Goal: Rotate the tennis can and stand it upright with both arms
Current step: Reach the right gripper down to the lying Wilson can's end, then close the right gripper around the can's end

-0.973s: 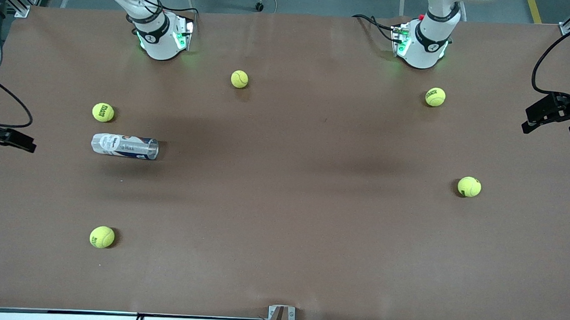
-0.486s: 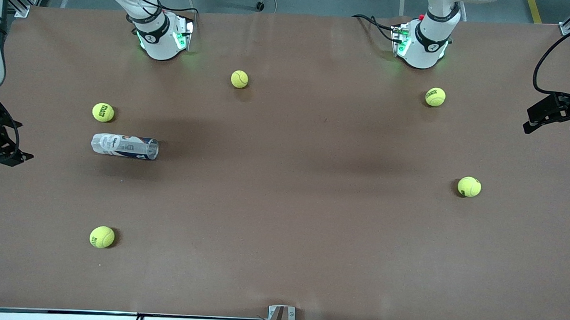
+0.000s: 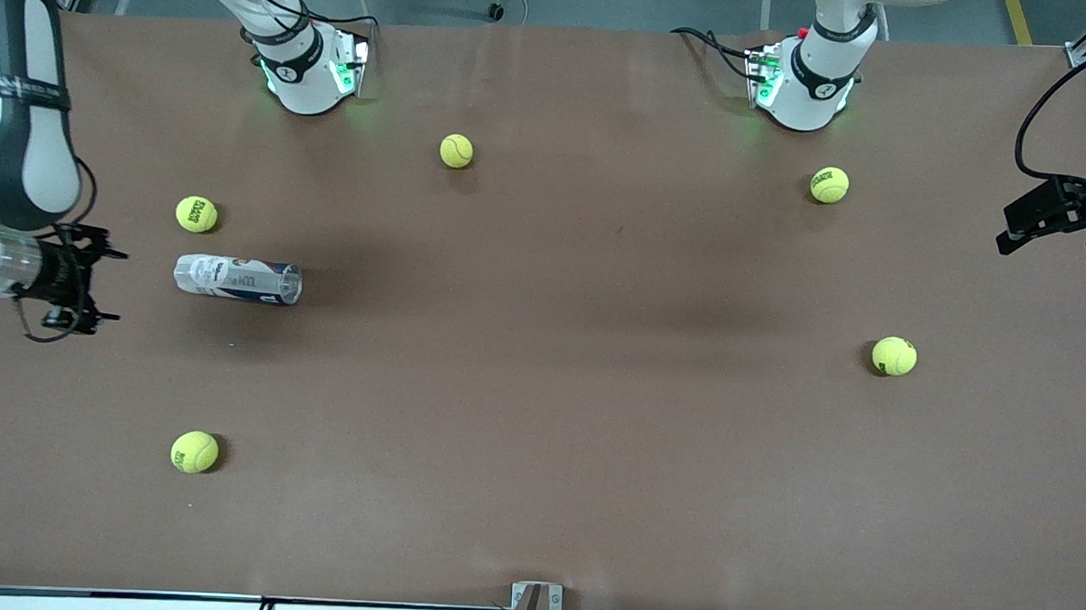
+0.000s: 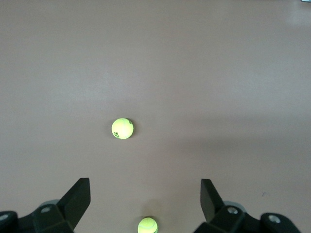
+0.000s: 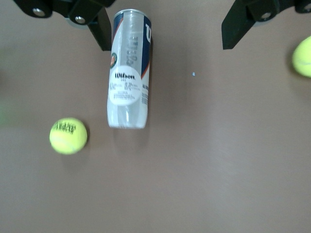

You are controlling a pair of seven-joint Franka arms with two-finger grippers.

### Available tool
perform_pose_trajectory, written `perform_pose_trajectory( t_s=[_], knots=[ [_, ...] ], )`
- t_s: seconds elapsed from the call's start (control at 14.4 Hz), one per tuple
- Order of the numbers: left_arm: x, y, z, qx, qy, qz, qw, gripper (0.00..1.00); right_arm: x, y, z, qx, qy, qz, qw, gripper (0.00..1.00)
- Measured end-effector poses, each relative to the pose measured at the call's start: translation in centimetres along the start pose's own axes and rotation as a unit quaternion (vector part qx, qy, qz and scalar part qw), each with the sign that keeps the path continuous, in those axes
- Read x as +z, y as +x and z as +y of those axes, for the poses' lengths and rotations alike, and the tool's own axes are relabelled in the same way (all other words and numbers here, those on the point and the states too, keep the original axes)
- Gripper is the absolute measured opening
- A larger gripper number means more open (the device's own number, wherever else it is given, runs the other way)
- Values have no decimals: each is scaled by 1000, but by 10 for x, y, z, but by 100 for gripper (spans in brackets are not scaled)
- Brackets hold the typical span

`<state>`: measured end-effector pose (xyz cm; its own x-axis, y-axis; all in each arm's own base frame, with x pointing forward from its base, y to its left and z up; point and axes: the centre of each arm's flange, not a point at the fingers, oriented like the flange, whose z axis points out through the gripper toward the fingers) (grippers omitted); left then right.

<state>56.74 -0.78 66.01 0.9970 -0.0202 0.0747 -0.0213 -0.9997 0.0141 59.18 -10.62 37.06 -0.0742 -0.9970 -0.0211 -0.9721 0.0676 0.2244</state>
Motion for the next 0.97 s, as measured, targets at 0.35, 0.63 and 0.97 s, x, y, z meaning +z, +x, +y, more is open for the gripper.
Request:
perform_pose_trajectory(
  t_s=[0.35,0.63,0.97],
  knots=[
    [-1,-1,-3,-2,0,1,1000,100,81,-20,6,34,-17,2,999,100],
    [-3,-1,-4,-3,0,2,1000,100,106,-17,18,39,-37,2,999,100],
    [-3,-1,-3,-3,0,2,1000,100,147,-18,32,39,-20,3,999,100]
  ],
)
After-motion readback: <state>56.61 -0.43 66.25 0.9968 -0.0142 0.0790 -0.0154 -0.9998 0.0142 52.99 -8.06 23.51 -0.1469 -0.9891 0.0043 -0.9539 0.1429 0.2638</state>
